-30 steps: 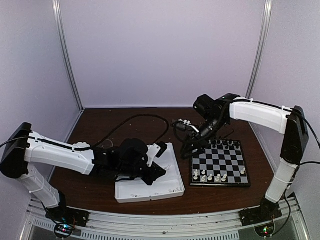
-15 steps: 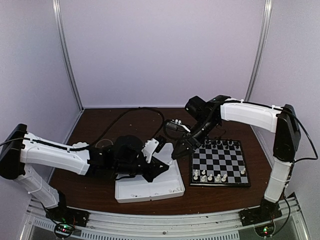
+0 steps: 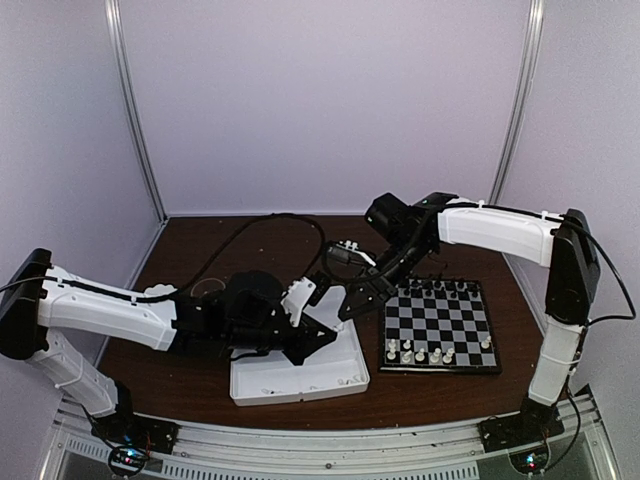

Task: Set up the chess pieces on the board
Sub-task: Pass from the left arm to the right

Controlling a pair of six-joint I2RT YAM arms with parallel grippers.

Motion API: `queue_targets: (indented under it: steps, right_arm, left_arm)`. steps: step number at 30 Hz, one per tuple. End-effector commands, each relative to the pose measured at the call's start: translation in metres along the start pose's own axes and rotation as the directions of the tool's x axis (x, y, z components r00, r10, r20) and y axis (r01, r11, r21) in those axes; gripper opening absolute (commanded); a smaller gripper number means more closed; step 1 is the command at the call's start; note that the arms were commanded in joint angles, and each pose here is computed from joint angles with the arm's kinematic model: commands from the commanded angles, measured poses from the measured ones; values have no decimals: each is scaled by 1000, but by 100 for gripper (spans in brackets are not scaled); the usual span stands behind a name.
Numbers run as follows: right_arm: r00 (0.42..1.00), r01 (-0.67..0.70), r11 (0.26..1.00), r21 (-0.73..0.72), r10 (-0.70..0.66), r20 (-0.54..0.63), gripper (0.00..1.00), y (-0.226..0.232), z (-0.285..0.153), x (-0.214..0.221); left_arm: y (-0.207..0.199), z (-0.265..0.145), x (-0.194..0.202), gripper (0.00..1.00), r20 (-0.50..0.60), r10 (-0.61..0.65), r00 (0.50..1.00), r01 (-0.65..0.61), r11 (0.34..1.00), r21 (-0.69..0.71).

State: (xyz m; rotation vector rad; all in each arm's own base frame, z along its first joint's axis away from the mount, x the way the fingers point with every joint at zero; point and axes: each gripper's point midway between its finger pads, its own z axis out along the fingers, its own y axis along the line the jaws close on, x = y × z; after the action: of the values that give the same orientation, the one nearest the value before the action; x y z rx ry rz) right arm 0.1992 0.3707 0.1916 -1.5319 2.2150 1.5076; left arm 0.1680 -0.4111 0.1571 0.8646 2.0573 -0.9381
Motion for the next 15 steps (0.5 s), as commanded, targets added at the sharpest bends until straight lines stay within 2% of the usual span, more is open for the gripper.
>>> queue_targets:
  steps: [1, 15]
  right_arm:
    - [1000, 0, 1000, 16, -1, 4, 35, -6, 4, -4]
    - [1000, -17, 999, 27, 18, -10, 34, -10, 6, 0]
  left_arm:
    - [-11, -7, -17, 2, 70, -1, 998, -1, 999, 40]
    - [-8, -8, -20, 2, 74, 6, 997, -7, 1000, 16]
